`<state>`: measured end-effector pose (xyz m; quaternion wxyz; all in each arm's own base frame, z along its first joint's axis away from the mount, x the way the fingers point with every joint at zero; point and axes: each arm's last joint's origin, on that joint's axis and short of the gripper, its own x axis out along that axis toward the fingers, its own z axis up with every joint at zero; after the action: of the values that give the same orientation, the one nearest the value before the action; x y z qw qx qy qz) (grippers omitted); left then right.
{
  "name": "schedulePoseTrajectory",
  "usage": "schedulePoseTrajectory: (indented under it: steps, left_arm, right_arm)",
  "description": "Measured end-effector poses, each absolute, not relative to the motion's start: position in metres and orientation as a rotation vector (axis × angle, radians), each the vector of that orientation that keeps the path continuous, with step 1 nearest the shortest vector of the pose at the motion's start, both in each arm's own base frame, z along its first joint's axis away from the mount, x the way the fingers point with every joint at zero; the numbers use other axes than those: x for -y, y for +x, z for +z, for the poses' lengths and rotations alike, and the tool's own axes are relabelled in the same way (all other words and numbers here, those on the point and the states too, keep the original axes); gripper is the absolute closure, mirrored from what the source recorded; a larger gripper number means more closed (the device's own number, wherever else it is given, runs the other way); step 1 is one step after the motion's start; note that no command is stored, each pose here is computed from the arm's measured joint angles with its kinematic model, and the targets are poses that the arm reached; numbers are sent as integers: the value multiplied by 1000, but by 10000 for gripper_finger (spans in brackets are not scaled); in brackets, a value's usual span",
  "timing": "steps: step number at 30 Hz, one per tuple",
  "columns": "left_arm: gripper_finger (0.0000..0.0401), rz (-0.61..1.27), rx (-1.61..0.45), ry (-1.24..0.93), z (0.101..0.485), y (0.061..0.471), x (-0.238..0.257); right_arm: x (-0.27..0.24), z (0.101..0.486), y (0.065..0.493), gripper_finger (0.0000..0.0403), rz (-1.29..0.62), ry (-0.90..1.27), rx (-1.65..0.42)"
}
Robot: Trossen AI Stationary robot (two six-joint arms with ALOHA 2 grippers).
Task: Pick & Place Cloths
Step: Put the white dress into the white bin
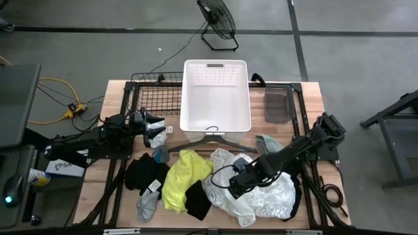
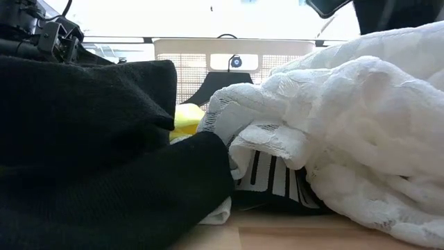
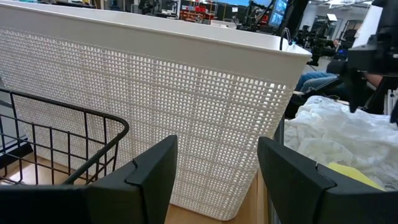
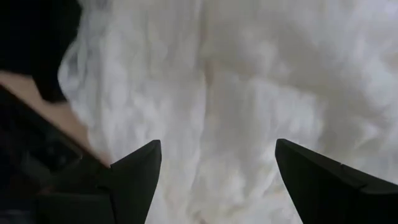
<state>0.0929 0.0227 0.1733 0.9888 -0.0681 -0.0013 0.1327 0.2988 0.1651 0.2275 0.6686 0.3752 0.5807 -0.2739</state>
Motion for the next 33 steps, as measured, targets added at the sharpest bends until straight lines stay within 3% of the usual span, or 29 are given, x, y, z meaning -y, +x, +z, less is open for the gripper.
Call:
schedulePoseTrajectory:
  steps: [7, 23, 27, 33]
  left_arm:
    - [183, 266, 2, -137, 173, 93, -23]
    - [183, 267, 3, -137, 173, 93, -23]
    - [183, 267, 2, -137, 173, 93, -23]
    - [183, 267, 2, -137, 173, 93, -23]
  right_arm:
    - [-162, 221, 302, 95, -686, 802, -1258]
    - [-153, 174, 316, 101, -785, 748, -1452]
    - [-147, 174, 318, 134, -801, 729, -1441]
    - [-143, 174, 319, 218, -792, 708, -1446]
